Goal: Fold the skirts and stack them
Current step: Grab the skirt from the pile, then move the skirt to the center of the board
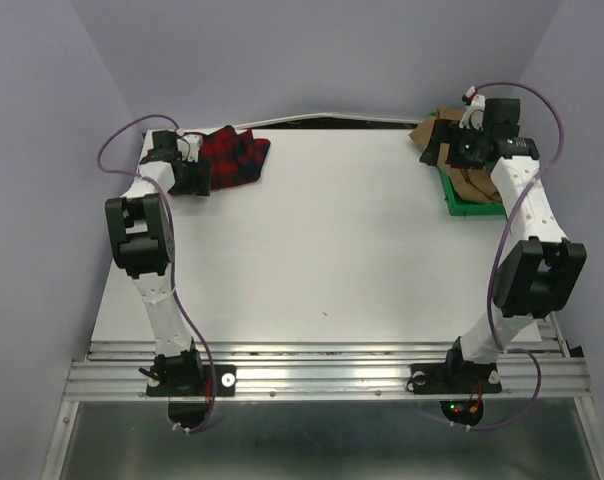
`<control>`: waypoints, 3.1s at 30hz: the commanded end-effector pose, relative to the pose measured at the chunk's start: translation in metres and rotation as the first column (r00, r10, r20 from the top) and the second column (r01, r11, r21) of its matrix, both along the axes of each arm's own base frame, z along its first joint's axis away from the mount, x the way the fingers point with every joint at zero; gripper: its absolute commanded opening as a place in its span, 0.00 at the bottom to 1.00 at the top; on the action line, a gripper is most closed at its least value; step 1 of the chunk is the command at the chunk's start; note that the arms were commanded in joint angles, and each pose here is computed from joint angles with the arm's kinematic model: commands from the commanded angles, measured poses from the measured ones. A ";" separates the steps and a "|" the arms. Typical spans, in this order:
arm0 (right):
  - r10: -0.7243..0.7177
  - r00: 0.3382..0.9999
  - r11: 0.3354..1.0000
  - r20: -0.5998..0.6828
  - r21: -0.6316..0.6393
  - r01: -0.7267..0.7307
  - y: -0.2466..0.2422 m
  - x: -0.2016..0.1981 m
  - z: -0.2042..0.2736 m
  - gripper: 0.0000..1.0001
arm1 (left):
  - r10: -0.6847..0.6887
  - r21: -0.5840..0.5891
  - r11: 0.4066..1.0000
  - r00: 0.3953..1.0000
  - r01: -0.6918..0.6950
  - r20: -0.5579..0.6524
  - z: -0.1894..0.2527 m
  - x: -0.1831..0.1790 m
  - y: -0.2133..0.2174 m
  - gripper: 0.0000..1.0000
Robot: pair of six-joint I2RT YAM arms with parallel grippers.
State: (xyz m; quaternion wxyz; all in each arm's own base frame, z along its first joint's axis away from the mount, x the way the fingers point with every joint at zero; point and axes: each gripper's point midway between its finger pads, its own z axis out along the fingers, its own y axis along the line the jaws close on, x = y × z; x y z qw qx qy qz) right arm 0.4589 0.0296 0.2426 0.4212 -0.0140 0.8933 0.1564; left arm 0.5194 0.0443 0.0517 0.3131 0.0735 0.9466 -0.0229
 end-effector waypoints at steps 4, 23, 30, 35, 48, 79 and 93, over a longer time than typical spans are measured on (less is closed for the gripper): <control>-0.270 0.946 0.945 0.177 -0.141 0.296 -0.095 0.077 0.025 1.00 | -0.208 -0.153 0.963 0.974 0.220 0.091 0.058 -0.059 -0.067 0.98; -0.471 0.813 0.791 0.343 -0.244 0.561 -0.212 0.212 -0.081 1.00 | -0.369 -0.250 0.880 0.912 0.405 0.181 0.131 -0.155 -0.159 0.99; -0.484 0.829 0.817 0.281 -0.194 0.543 -0.219 0.215 -0.121 0.92 | -0.345 -0.243 0.900 0.932 0.363 0.111 0.142 -0.143 -0.153 0.99; -0.442 0.860 0.869 0.254 -0.116 0.481 -0.217 0.211 -0.120 0.40 | -0.342 -0.235 0.897 0.925 0.373 0.164 0.164 -0.136 -0.155 0.99; -0.096 0.786 0.994 0.611 0.099 0.044 -0.115 0.147 0.171 0.01 | -0.285 -0.314 0.885 0.932 0.345 0.222 0.187 -0.126 -0.141 0.99; 0.798 0.595 0.597 0.093 0.012 -0.802 0.189 -0.124 -0.077 0.01 | -0.438 -0.055 0.882 0.856 0.469 0.274 0.158 -0.171 -0.090 0.99; 0.720 0.691 0.603 0.062 -0.548 -0.579 0.123 -0.051 -0.081 0.77 | -0.589 0.110 0.804 0.755 0.585 0.287 0.108 -0.173 -0.149 0.88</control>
